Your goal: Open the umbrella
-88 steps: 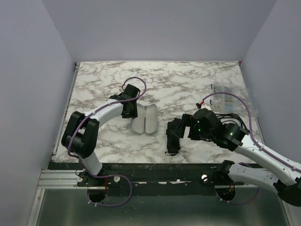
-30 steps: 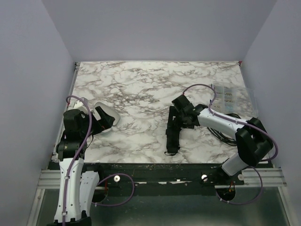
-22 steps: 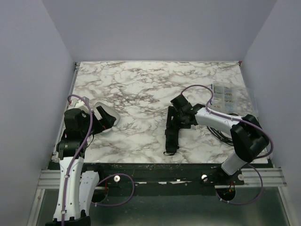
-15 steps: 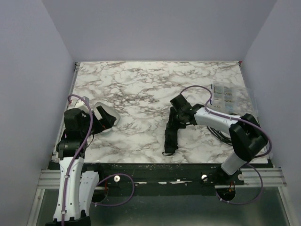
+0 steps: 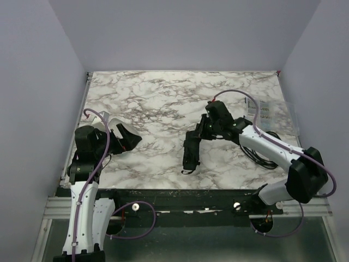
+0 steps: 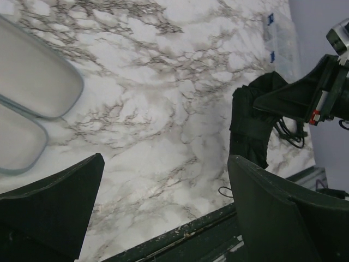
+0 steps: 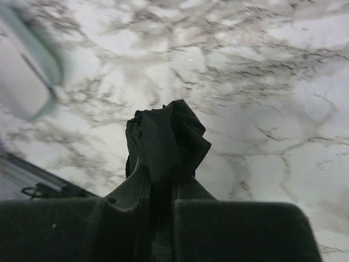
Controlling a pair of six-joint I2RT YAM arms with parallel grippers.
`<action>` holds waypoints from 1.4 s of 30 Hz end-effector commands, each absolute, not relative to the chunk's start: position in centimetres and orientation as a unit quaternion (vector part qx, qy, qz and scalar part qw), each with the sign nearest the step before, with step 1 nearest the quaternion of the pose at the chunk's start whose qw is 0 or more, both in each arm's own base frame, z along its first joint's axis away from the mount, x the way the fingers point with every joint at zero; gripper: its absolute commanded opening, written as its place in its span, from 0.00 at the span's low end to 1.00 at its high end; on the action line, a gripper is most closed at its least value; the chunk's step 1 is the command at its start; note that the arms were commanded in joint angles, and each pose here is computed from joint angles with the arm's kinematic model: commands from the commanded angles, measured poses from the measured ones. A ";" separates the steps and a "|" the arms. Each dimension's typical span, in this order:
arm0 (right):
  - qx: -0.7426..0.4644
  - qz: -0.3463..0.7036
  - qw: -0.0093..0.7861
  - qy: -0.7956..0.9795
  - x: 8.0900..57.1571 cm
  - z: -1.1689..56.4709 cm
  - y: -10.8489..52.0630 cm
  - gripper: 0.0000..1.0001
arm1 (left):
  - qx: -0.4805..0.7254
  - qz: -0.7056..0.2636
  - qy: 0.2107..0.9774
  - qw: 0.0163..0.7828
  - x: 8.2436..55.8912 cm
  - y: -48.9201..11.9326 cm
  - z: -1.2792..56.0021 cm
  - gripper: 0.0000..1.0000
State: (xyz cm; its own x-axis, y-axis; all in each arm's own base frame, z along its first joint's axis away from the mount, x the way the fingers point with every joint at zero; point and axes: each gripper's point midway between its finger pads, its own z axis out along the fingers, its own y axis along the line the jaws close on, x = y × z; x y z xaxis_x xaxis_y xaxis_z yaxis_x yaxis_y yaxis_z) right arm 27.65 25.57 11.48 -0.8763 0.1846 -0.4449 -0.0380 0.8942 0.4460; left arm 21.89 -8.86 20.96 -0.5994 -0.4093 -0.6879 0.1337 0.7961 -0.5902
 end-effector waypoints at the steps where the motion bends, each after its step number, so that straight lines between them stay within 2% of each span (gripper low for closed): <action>1: 0.037 0.365 0.297 0.882 28.5 20.1 29.0 0.01 | -0.007 -0.441 0.791 0.424 20.5 -13.1 23.4 0.99; 8: 0.011 0.517 0.341 0.785 26.7 29.2 31.2 0.01 | 0.072 -0.588 0.672 0.444 17.5 -16.3 28.3 0.99; 16: -0.023 0.616 0.359 0.701 24.7 36.1 32.0 0.01 | 0.109 -0.636 0.616 0.452 16.2 -19.3 31.1 0.99; 25: -0.038 0.628 0.343 0.698 24.3 36.8 32.6 0.01 | 0.097 -0.681 0.572 0.447 16.2 -21.7 32.5 0.99; 35: -0.041 0.639 0.337 0.690 24.0 37.0 32.9 0.01 | 0.095 -0.702 0.570 0.417 16.4 -24.8 32.5 0.98; 37: -0.042 0.639 0.335 0.691 24.0 36.8 33.0 0.01 | 0.092 -0.708 0.564 0.416 16.3 -25.1 32.7 0.91; 38: -0.043 0.639 0.335 0.691 23.9 36.7 33.0 0.01 | 0.090 -0.712 0.558 0.417 16.2 -25.1 33.0 0.80; 42: -0.045 0.644 0.334 0.686 23.5 36.5 32.9 0.01 | 0.097 -0.714 0.559 0.411 16.0 -25.6 33.3 0.21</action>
State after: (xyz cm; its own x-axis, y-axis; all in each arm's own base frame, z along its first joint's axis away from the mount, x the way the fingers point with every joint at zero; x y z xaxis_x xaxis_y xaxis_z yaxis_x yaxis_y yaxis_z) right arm 24.50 32.75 34.17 -0.7855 0.3599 -0.5034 -0.4371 0.2531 0.8630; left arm 15.90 -25.63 30.90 -0.6944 -0.4293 -0.5776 0.6454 -0.0164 -0.7637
